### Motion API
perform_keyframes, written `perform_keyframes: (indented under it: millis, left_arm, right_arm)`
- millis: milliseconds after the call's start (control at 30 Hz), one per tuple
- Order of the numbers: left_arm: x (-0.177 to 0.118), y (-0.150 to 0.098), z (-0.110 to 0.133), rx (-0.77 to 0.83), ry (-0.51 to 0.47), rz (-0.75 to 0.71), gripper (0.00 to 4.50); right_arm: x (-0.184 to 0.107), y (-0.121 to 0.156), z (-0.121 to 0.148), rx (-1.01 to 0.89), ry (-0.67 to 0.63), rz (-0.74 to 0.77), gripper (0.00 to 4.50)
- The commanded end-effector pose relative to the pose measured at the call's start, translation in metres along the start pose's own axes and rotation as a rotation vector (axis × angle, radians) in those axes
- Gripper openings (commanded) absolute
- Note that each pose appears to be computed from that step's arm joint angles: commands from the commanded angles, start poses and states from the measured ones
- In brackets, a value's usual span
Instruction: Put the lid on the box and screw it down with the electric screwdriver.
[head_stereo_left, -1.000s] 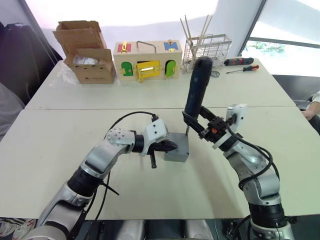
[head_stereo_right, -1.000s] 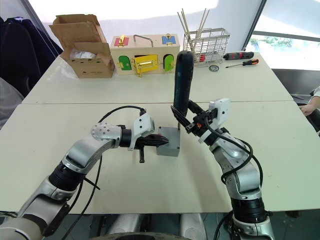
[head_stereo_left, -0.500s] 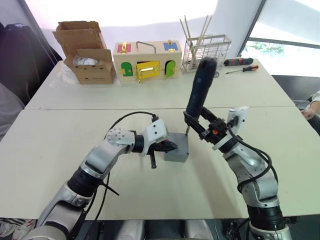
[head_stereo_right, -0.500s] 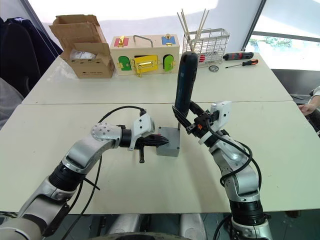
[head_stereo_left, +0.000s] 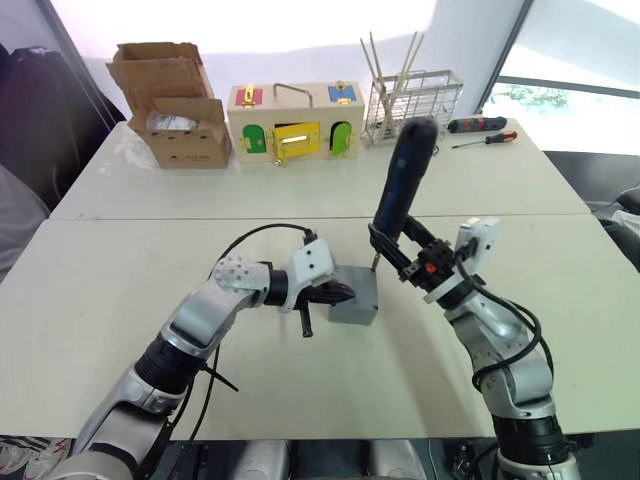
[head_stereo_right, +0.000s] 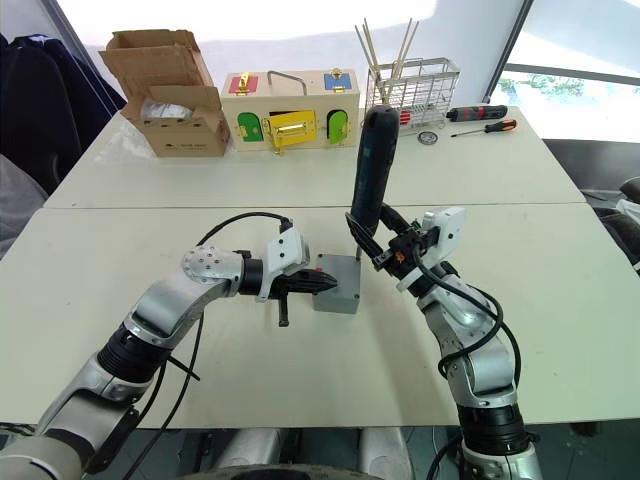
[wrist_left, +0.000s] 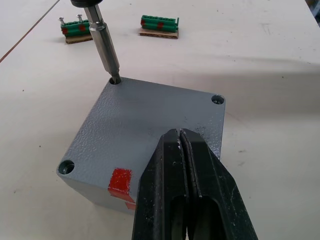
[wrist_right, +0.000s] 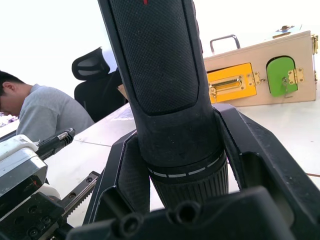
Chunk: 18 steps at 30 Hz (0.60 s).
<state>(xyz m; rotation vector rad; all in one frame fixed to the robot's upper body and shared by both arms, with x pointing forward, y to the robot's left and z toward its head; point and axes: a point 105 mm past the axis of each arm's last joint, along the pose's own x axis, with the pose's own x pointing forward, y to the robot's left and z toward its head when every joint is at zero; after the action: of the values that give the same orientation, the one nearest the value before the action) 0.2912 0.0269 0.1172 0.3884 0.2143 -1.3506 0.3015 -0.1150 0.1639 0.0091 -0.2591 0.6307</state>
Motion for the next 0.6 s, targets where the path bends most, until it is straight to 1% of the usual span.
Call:
perform_keyframes:
  millis: [33,267,333,600]
  left_arm:
    - [-0.001,-0.003,-0.004,0.003,0.015,-0.003,0.00]
    - [-0.001,-0.004,-0.004,0.004,0.017,-0.006,0.00]
    - [-0.001,-0.004,-0.004,0.005,0.017,-0.007,0.00]
    - [-0.001,-0.004,-0.004,0.006,0.018,-0.007,0.00]
  right_arm:
    - [-0.019,0.001,-0.060,0.091,0.217,-0.044,1.77]
    - [-0.020,0.015,-0.062,0.080,0.216,0.001,1.77]
    - [-0.021,0.019,-0.067,0.061,0.240,0.019,1.77]
    - [-0.020,0.017,-0.070,0.066,0.243,0.010,1.77]
